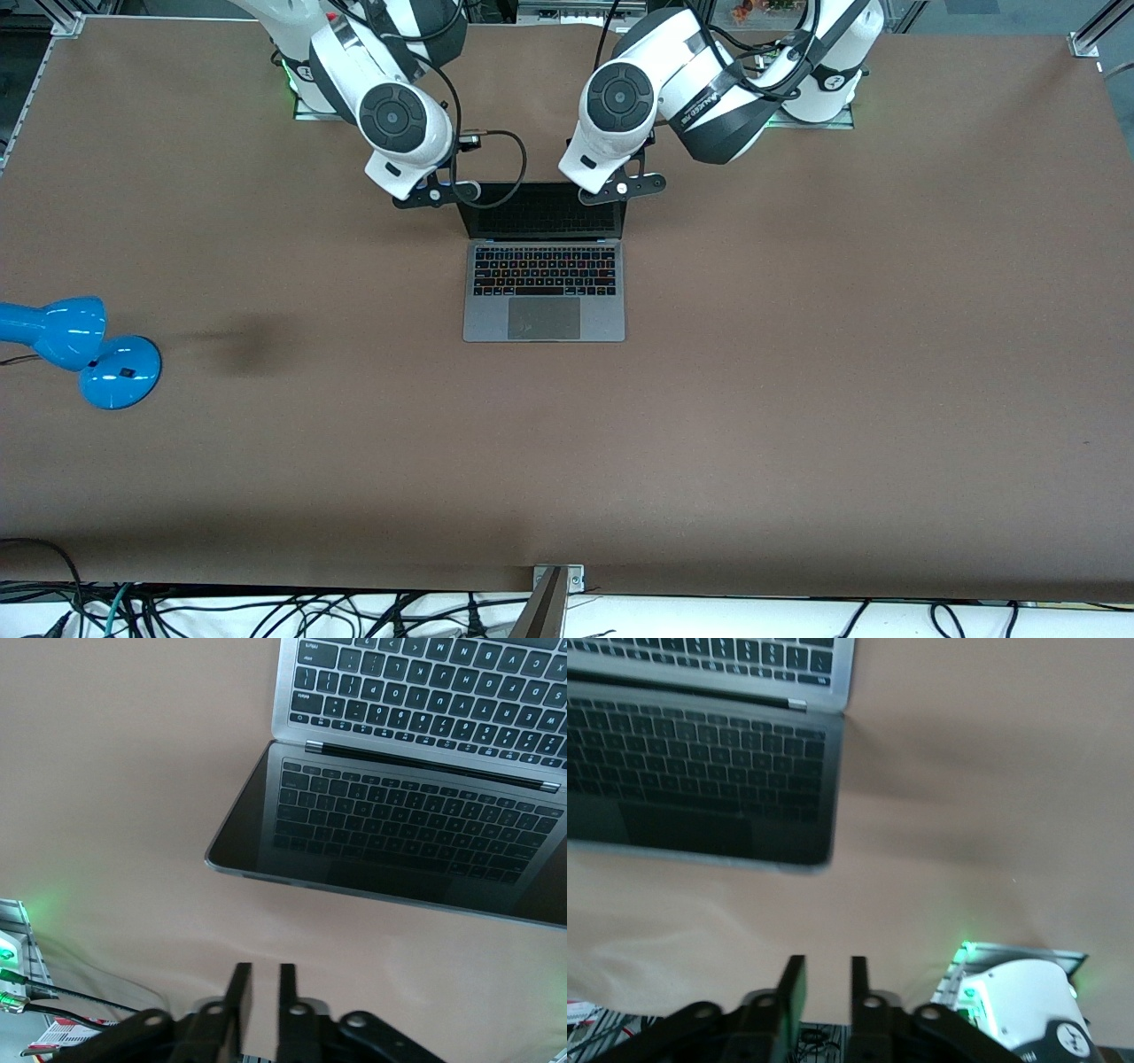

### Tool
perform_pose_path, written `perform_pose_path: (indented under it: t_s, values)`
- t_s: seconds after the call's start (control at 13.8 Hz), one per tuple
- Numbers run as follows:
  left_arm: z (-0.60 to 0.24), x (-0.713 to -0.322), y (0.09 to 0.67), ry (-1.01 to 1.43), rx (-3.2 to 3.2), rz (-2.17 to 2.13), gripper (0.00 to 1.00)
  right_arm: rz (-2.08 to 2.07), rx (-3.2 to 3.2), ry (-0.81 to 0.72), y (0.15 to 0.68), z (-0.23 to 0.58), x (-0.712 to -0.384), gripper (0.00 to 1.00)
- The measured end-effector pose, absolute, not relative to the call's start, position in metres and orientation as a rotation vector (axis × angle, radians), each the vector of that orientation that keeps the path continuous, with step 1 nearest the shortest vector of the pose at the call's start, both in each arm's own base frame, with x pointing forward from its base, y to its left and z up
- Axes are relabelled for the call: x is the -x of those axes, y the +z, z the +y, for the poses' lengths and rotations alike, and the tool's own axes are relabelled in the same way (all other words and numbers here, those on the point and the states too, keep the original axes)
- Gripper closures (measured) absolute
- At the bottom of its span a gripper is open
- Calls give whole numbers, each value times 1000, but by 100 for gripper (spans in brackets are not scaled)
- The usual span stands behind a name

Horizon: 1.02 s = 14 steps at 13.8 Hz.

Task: Close laptop with both arms from behind
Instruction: 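Lower both grippers behind the raised laptop screen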

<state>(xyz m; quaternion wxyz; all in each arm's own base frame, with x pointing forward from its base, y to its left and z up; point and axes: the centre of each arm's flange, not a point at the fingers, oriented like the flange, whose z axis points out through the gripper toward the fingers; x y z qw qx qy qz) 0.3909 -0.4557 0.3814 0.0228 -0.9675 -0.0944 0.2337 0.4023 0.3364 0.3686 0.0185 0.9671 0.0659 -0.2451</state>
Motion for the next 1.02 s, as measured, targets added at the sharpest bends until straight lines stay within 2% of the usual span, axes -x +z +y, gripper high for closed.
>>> perform_pose_path:
  t_s: [0.07, 0.15, 0.58, 1.02]
  values:
    - [-456, -391, 378, 725, 2994, -292, 97, 200, -3019, -741, 366, 338, -406, 93]
    - [-455, -392, 375, 729, 2992, -293, 99, 196, -3036, -717, 366, 339, -409, 99]
    - [-453, -404, 352, 706, 2994, -296, 99, 174, -3123, -582, 370, 343, -424, 99]
    - [-443, -425, 342, 631, 3016, -324, 99, 162, -3157, -470, 348, 342, -446, 99]
